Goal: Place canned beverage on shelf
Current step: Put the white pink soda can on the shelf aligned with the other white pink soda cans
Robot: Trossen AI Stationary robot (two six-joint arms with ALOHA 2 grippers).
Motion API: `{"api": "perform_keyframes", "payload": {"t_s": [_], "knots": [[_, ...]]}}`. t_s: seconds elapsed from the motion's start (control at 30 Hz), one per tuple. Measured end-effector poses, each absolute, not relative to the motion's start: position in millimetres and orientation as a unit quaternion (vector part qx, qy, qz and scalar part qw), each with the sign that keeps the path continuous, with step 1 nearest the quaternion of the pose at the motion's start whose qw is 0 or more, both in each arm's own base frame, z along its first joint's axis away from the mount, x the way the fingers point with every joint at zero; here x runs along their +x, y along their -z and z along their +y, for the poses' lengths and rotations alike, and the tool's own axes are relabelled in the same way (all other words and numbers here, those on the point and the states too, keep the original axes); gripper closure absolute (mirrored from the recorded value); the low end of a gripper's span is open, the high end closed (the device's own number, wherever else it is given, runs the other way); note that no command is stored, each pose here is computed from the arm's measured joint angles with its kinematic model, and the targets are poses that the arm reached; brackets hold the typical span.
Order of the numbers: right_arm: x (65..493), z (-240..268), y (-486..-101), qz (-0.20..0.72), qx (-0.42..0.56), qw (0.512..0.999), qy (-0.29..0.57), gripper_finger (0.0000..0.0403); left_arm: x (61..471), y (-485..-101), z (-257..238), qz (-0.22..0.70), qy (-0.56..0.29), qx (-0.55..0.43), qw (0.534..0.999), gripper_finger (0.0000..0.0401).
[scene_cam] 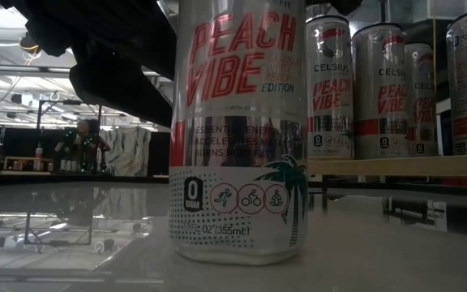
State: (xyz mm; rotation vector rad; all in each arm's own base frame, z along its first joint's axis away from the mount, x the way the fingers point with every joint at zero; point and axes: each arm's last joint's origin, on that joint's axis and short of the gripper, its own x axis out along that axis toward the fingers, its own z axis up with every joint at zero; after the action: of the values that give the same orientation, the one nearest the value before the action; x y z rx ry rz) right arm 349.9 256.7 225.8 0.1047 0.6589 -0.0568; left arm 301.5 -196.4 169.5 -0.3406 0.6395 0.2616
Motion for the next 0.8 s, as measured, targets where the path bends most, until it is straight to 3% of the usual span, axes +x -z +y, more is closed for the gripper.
{"api": "perform_keyframes", "payload": {"t_s": [0.27,0.5,0.8], "knots": [[353.8,254.8,-227.8,0.313,0.062,0.948,0.027,0.0113,301.5,-169.5,-196.2,0.311,-0.128,-0.166,0.927,0.0069],[355.0,254.1,-228.0,0.315,0.065,0.947,0.02,0.0165,302.0,-169.6,-195.4,0.309,-0.132,-0.164,0.928,0.0069],[345.1,247.5,-255.4,0.301,0.081,0.95,0.009,0.0152,302.1,-170.1,-194.5,0.298,-0.145,-0.158,0.93,0.0069]]}}
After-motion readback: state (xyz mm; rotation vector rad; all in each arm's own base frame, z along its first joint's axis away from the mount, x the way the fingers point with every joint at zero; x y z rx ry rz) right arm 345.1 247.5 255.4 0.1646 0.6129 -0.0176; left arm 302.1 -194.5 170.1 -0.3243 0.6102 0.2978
